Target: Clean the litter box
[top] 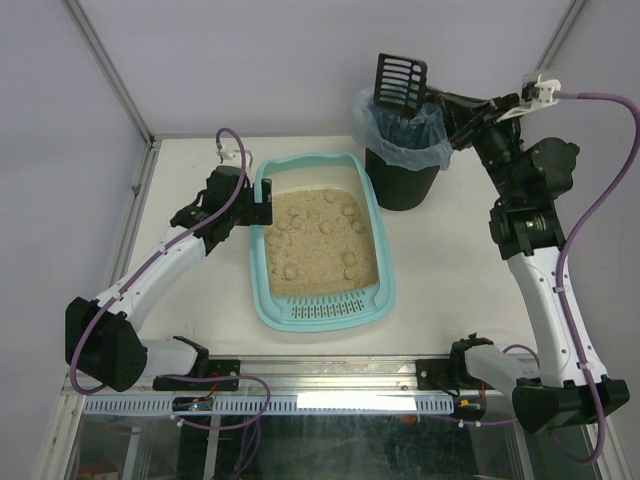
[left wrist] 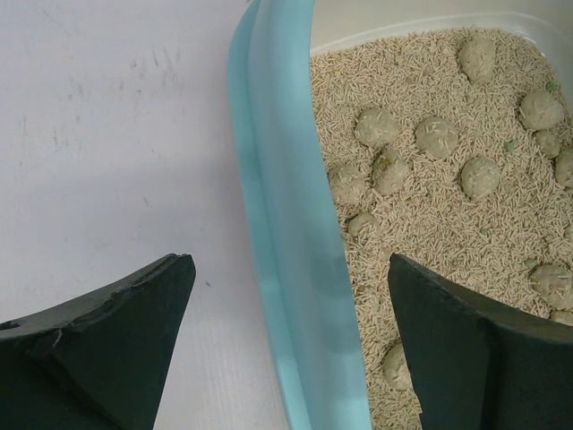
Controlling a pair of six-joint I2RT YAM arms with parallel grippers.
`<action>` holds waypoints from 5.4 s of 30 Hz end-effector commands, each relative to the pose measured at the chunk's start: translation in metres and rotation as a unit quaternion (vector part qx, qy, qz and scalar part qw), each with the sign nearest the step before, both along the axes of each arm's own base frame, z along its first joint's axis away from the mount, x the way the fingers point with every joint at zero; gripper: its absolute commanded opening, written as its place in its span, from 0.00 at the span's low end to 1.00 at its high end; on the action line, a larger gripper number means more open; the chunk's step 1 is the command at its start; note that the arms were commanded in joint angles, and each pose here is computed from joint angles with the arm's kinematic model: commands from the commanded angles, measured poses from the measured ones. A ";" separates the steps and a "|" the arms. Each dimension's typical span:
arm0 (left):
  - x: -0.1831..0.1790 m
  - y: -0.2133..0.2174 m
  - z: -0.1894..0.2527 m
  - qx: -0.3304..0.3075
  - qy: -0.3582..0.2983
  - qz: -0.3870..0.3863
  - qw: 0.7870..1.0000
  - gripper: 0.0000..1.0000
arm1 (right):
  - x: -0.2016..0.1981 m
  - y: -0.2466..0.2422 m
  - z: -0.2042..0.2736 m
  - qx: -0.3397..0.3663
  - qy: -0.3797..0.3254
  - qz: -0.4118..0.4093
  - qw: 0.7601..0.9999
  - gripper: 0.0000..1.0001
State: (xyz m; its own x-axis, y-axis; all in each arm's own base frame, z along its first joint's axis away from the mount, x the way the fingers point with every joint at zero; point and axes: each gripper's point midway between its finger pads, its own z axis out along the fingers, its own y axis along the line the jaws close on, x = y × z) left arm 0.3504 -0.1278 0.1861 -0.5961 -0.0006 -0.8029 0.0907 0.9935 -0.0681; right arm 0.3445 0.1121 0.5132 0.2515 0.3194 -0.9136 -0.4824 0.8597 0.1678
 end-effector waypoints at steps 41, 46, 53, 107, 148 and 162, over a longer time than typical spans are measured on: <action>0.012 -0.006 0.021 -0.008 -0.024 -0.012 1.000 0.88 | 0.040 0.148 -0.270 -0.311 0.461 -0.115 0.823 0.00; 0.012 -0.006 0.021 -0.008 -0.024 -0.012 1.000 0.88 | 0.045 0.153 -0.285 -0.322 0.462 -0.115 0.818 0.00; 0.012 -0.006 0.020 -0.007 -0.023 -0.013 1.000 0.88 | 0.045 0.171 -0.304 -0.313 0.476 -0.080 0.818 0.00; 0.018 -0.016 -0.023 -0.009 0.059 -0.016 0.998 0.33 | -0.018 0.212 -0.382 -0.117 0.585 0.062 0.800 0.00; 0.017 -0.024 -0.034 -0.006 0.081 -0.043 0.996 0.11 | -0.052 0.190 -0.318 0.219 0.495 0.155 0.826 0.00; 0.017 -0.026 -0.027 -0.012 0.074 -0.046 0.996 0.11 | -0.051 0.134 -0.298 0.284 0.469 0.176 0.818 0.00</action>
State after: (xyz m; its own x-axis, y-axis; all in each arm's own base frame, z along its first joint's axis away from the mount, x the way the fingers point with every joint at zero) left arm 0.3586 -0.1461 0.1556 -0.7211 0.0279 -0.6922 0.1229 0.9885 -0.0882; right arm 0.2913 0.2523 0.1673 -0.7129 0.6183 -0.3309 0.0072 0.4783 0.8782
